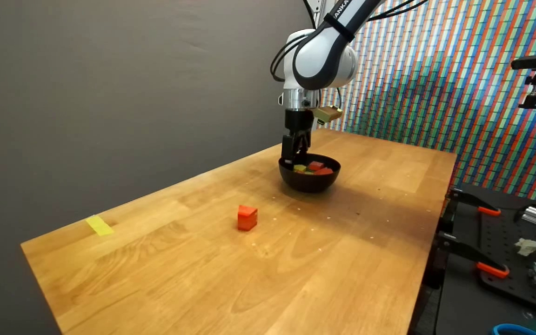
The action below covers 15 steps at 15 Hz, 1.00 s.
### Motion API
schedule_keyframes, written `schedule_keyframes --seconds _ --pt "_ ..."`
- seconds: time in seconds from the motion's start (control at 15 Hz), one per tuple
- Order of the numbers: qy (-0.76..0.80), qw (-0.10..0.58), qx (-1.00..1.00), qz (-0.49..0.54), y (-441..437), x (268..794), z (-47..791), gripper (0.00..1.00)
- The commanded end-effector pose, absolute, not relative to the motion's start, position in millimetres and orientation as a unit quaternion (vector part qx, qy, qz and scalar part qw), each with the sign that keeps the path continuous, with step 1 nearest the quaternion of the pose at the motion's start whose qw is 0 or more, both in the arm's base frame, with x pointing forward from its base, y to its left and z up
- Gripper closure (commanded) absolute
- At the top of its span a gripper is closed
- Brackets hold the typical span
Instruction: Remove the cubes from the bowl
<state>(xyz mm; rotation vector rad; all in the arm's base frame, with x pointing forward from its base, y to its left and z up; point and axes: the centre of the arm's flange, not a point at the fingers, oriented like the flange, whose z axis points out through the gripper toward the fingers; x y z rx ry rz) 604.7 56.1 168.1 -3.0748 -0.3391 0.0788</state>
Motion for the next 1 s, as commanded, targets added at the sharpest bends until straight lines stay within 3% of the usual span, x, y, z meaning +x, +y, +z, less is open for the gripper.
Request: schedule_keyframes --seconds 0.0,0.13,0.6,0.67,0.93 --pt "-0.095 0.021 -0.994 0.043 51 604 169 0.00" --pt "-0.091 0.017 -0.995 0.047 49 599 170 0.27" --pt "-0.093 0.022 -0.994 0.056 52 595 186 0.79" --pt "-0.096 0.021 -0.994 0.054 52 596 192 0.74" --pt "-0.133 0.018 -0.991 -0.007 74 598 250 0.74"
